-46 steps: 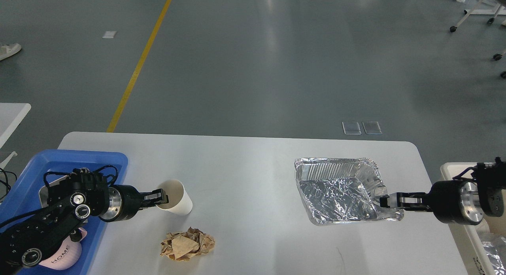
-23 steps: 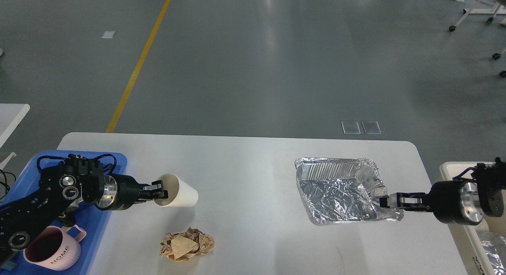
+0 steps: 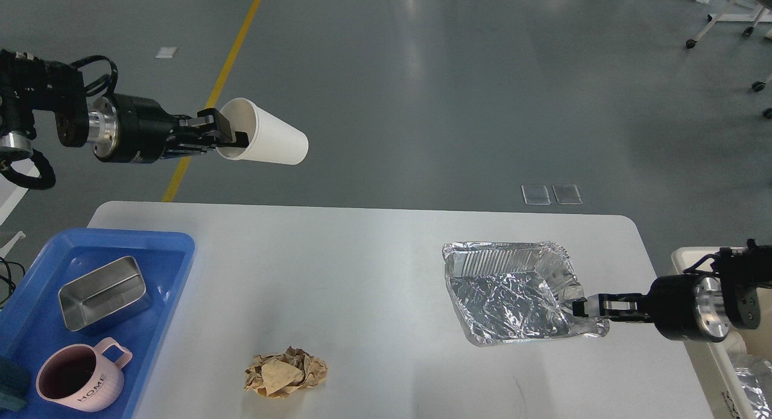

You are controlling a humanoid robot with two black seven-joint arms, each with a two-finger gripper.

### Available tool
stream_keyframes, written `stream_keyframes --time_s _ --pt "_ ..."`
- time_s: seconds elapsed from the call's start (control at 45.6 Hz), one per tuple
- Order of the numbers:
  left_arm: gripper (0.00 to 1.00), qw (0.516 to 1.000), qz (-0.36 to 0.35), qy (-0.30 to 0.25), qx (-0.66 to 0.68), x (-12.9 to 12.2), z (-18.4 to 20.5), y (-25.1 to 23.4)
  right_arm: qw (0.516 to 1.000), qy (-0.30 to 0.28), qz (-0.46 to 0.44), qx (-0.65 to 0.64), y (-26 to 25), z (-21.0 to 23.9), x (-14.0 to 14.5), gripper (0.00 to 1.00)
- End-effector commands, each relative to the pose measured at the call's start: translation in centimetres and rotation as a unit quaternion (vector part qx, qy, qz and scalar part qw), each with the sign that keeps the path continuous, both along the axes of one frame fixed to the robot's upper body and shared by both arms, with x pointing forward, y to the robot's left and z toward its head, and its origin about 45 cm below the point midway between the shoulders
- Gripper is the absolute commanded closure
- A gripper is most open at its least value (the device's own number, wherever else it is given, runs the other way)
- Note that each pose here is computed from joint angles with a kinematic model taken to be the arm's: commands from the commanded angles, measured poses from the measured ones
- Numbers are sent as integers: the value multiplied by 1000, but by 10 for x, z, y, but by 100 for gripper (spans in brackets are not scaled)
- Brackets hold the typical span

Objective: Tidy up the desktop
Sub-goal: 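Lift the paper cup with the left gripper over the foil tray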

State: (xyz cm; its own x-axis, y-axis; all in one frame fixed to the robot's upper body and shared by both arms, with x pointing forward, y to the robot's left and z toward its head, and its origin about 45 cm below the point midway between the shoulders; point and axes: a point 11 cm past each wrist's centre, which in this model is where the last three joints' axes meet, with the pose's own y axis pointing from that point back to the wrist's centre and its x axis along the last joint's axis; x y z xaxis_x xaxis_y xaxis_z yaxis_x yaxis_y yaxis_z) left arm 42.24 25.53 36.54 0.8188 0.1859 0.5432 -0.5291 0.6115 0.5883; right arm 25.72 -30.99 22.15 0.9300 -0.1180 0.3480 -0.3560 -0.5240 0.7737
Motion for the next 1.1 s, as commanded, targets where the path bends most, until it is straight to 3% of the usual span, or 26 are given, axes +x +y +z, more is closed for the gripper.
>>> stream_keyframes --time_s 0.0,0.285,0.592,0.767,1.074 --pt "96 999 -32 -20 23 12 24 -33 1000 0 1 1 1 0 0 100" --pt "96 989 -136 -27 51 16 38 -157 1000 0 2 2 1 0 0 100" --pt "96 956 -272 -29 102 -36 24 -295 1000 0 5 4 3 0 0 100" --pt "96 936 -316 -24 150 -64 -3 -327 1000 -2 6 5 5 1 1 100" --pt "95 922 -332 -14 200 -73 -32 -329 1000 -9 10 5 6 5 4 100"
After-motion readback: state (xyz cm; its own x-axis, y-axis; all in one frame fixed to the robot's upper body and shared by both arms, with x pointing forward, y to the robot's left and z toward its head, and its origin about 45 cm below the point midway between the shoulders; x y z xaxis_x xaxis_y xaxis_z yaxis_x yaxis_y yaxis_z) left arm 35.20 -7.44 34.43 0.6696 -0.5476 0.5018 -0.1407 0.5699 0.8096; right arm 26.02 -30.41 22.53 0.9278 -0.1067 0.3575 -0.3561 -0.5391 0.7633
